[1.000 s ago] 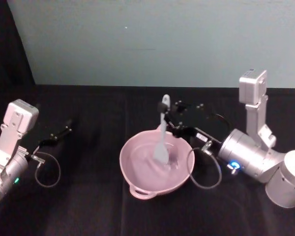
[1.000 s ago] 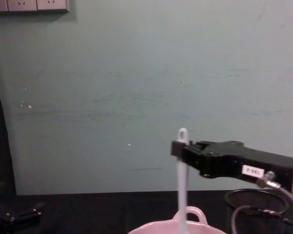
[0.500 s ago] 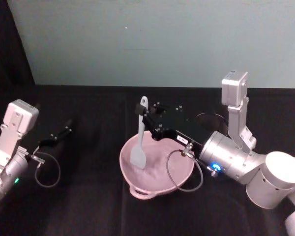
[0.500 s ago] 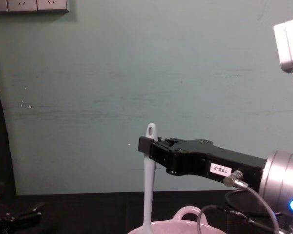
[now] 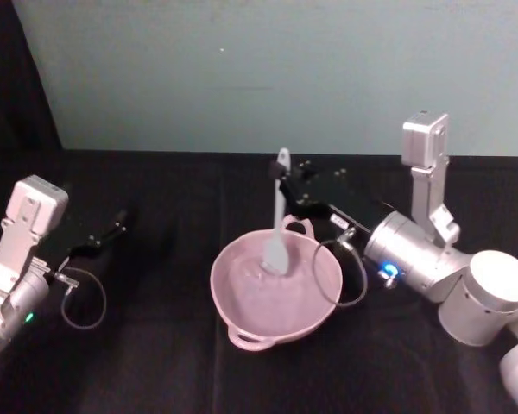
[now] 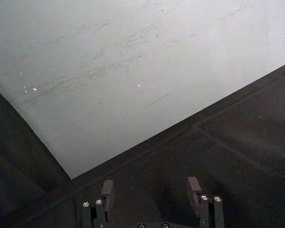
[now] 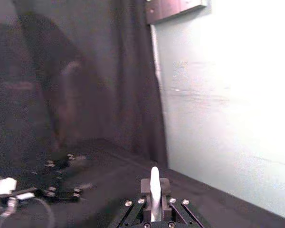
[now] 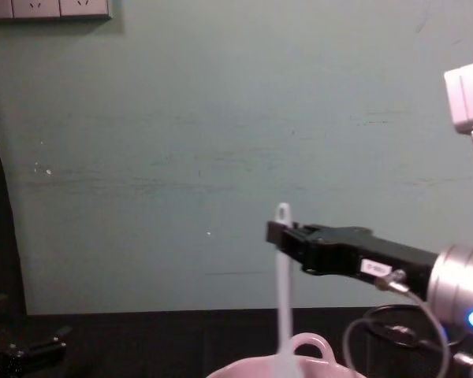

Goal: Use the one hand to pick up the spoon and stir the clear water in the bowl.

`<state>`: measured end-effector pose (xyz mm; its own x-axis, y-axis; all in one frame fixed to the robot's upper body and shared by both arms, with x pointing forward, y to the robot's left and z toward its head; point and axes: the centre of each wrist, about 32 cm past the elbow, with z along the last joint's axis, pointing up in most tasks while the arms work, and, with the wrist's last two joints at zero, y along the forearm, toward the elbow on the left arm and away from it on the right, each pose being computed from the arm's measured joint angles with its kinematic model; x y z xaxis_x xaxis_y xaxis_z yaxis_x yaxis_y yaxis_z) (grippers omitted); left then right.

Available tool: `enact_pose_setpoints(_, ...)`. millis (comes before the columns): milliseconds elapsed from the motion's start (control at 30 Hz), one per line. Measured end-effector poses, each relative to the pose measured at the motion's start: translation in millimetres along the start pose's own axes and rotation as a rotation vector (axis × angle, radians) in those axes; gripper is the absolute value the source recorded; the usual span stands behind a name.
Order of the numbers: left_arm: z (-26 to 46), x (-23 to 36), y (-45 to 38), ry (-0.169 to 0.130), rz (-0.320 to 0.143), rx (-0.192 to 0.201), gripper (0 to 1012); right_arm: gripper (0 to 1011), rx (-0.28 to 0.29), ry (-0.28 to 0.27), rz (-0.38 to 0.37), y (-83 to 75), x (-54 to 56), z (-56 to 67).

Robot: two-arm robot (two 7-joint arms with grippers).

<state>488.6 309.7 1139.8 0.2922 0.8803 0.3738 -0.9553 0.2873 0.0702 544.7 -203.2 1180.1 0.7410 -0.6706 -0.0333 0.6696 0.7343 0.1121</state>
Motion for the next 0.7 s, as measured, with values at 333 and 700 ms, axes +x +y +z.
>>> enact_pose_setpoints(333,0.0,-0.1,0.0,0.0,0.0,0.0,1005,124,-0.01,-0.111,-0.087,-25.0,10.2,13.5)
enact_pose_setpoints(700,0.0,0.0,0.0,0.0,0.0,0.0,1005,124,-0.012,-0.115,-0.045,-34.1,-3.1,14.9)
